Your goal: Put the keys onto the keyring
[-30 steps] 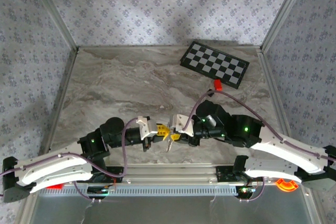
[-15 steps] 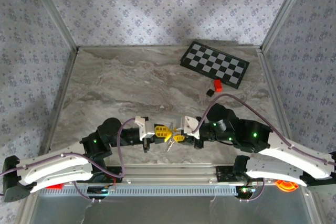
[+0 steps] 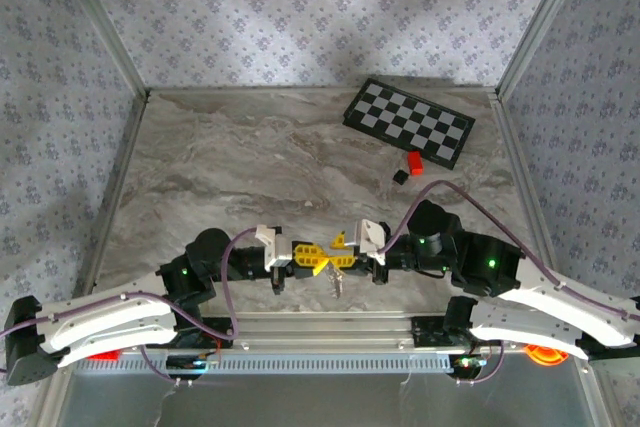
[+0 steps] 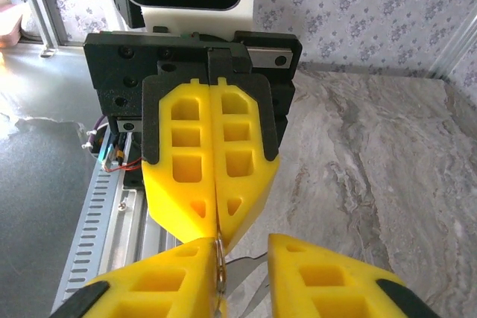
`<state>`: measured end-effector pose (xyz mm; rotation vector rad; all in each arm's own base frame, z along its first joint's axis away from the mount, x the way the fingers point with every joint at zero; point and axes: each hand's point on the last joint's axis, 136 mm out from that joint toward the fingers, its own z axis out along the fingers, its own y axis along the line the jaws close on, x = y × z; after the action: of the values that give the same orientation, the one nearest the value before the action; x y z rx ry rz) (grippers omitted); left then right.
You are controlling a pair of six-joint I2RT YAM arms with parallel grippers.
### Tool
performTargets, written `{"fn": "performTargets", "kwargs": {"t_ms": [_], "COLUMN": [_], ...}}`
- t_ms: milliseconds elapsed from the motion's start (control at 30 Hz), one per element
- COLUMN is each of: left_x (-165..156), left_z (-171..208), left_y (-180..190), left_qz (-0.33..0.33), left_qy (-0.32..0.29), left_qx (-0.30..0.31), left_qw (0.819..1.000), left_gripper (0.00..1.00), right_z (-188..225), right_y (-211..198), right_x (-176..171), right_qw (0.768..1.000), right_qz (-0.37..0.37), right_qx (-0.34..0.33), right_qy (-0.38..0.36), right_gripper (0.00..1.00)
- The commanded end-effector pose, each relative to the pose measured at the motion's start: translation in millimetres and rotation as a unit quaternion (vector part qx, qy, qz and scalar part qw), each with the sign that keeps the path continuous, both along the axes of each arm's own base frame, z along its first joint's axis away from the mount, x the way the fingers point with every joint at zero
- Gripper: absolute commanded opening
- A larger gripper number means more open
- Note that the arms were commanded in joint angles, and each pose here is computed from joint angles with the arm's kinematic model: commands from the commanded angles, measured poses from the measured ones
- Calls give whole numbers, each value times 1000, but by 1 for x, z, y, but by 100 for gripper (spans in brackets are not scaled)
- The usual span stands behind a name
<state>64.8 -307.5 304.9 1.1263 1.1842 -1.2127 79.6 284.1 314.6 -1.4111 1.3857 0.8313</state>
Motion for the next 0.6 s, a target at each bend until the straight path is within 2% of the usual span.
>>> {"fn": "performTargets", "kwargs": {"t_ms": [0,233,567], "left_x": [-8,-7,-7], "left_z": [29,30,32], "left_y": [6,9,7], "left_qz": [-13,-7,-9], "left_qy": [-15,-17,-20], "left_qx": [-48,-51,-52], "left_qw": [999,999,998], "left_gripper": [0,0,0], "right_z": [8,0,-5], "right_y": [0,-1,-3], "right_x": [1,-2,-2], "right_qw": [1000,1000,1000], "right_qz": [-2,1,0], "right_qx": [17,10,8], "right_qy": [2,15,18], "right_gripper": [23,27,9]}}
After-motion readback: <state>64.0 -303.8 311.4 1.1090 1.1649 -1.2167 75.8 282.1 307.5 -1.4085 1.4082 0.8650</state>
